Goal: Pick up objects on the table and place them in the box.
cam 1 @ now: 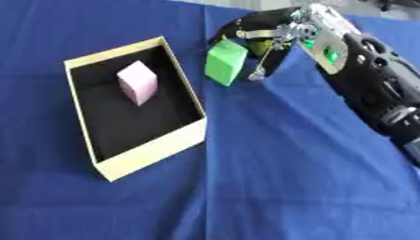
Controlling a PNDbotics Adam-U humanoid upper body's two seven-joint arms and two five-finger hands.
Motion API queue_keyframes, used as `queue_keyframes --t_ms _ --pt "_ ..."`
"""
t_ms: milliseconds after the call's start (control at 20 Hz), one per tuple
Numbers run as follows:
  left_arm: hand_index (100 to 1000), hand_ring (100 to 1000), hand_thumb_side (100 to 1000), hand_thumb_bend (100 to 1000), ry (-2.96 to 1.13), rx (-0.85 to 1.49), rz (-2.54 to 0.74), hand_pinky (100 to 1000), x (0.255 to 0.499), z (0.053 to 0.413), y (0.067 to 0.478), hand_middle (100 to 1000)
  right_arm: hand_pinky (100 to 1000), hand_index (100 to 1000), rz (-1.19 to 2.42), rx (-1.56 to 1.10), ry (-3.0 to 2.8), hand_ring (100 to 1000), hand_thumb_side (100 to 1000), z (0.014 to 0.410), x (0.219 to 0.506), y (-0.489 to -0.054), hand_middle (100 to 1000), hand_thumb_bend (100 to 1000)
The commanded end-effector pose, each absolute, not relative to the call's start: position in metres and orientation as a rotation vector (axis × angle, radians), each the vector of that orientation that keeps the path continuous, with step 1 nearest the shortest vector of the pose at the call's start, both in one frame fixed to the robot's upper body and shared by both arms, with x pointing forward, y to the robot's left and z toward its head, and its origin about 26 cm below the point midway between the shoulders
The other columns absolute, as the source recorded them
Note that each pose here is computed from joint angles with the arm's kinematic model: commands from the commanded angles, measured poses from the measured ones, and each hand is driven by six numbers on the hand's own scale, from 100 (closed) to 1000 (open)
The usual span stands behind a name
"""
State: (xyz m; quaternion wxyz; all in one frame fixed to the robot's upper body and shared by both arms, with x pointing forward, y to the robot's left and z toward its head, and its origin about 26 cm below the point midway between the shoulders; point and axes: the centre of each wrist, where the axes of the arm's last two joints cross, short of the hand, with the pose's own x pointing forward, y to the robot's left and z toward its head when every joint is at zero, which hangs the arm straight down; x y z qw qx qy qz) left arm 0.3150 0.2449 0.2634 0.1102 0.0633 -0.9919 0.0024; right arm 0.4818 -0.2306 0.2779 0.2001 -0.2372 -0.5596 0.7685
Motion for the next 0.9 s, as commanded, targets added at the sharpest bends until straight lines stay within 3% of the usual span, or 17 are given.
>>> queue_keyframes --t_ms 50,300,900 --pt "814 851 642 170 -2.943 0.178 -0.013 708 0.3114 0.2715 0.2446 786 903 941 2.651 -0.547 -1.279 932 100 0.2939 0.4807 -0.2309 830 385" --pt "814 852 641 171 -2.939 0.176 -0.013 709 0.3114 0.2709 0.2444 787 894 907 2.623 -0.527 -1.319 922 100 0.2943 0.4823 -0.2326 790 395" --pt "814 852 641 171 -2.930 0.178 -0.009 709 0.3113 0.2695 0.2446 787 866 732 2.612 -0.519 -1.371 871 113 0.2999 0.4819 -0.2289 576 415"
